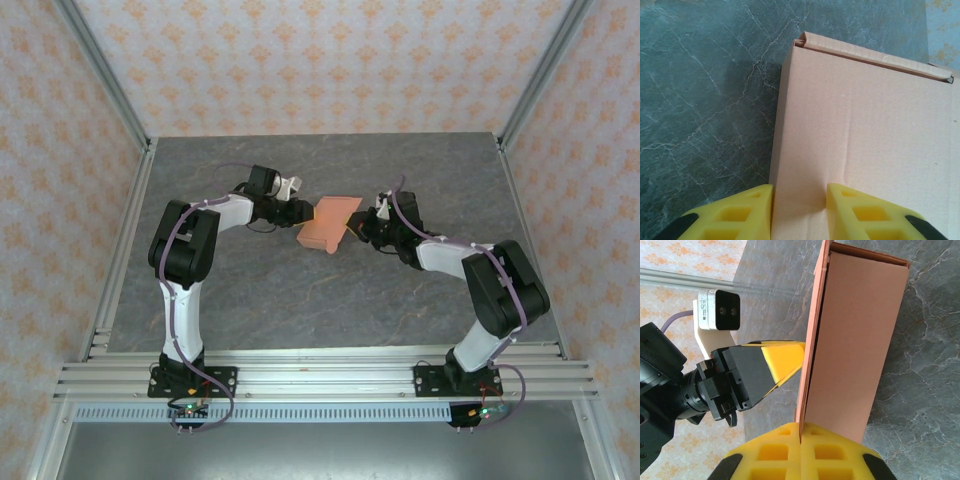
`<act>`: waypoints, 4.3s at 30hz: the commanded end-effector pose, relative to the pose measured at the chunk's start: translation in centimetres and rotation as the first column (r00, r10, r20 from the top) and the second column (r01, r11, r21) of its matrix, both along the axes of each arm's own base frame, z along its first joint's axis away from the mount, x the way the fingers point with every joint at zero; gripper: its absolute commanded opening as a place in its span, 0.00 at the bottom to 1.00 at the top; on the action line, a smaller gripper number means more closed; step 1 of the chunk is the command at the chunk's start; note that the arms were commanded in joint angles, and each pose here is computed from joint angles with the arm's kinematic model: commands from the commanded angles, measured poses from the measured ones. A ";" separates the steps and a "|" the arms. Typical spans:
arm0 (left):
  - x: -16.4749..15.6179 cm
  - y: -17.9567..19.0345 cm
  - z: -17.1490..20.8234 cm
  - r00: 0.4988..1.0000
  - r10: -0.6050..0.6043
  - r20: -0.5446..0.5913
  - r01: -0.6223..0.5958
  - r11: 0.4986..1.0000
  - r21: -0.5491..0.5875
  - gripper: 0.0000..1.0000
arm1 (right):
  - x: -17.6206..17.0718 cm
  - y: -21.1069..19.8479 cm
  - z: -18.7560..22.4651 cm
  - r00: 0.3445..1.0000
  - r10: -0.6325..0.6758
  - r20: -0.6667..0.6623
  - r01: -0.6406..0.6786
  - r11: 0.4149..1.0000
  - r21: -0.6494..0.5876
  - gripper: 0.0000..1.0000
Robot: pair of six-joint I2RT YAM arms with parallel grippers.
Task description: Fold the paper box
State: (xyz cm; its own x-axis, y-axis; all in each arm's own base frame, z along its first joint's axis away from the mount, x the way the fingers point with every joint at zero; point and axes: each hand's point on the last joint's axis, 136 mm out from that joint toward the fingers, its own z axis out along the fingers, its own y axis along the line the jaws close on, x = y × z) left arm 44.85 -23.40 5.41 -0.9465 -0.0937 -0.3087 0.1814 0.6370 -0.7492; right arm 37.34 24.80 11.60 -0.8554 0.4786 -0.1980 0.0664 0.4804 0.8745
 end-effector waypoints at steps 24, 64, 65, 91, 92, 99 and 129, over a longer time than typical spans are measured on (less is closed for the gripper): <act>-2.7 -3.6 -1.3 0.991 -0.113 -0.076 0.111 0.993 -0.032 0.33 | 1.8 0.8 2.1 0.999 -0.008 0.049 0.013 0.996 -0.090 0.00; -7.0 -4.1 6.3 0.704 -0.195 0.683 -0.167 0.890 0.425 0.85 | 1.6 0.3 -1.0 1.000 -0.007 -0.004 0.006 0.969 -0.245 0.00; -6.8 -4.4 6.2 0.704 -0.198 0.681 -0.160 0.891 0.425 0.85 | 1.6 0.3 -1.1 1.000 -0.008 -0.004 0.007 0.969 -0.246 0.00; -5.7 -5.9 4.2 0.722 -0.261 0.641 -0.082 0.887 0.454 0.37 | 1.9 0.2 0.2 1.000 -0.010 0.026 0.016 0.970 -0.244 0.02; -5.7 -5.7 4.4 0.720 -0.258 0.644 -0.083 0.890 0.449 0.34 | 1.9 0.1 0.6 0.999 -0.011 0.035 0.019 0.970 -0.243 0.05; -6.1 -4.2 5.8 0.691 -0.266 0.672 -0.060 0.906 0.420 0.29 | 1.2 -1.2 6.1 0.986 0.009 0.166 0.031 0.970 -0.240 0.29; -13.6 0.2 9.6 0.273 -0.774 0.571 0.607 0.599 0.522 0.29 | -6.9 -6.5 6.3 0.682 0.539 0.494 0.017 0.664 -0.748 0.46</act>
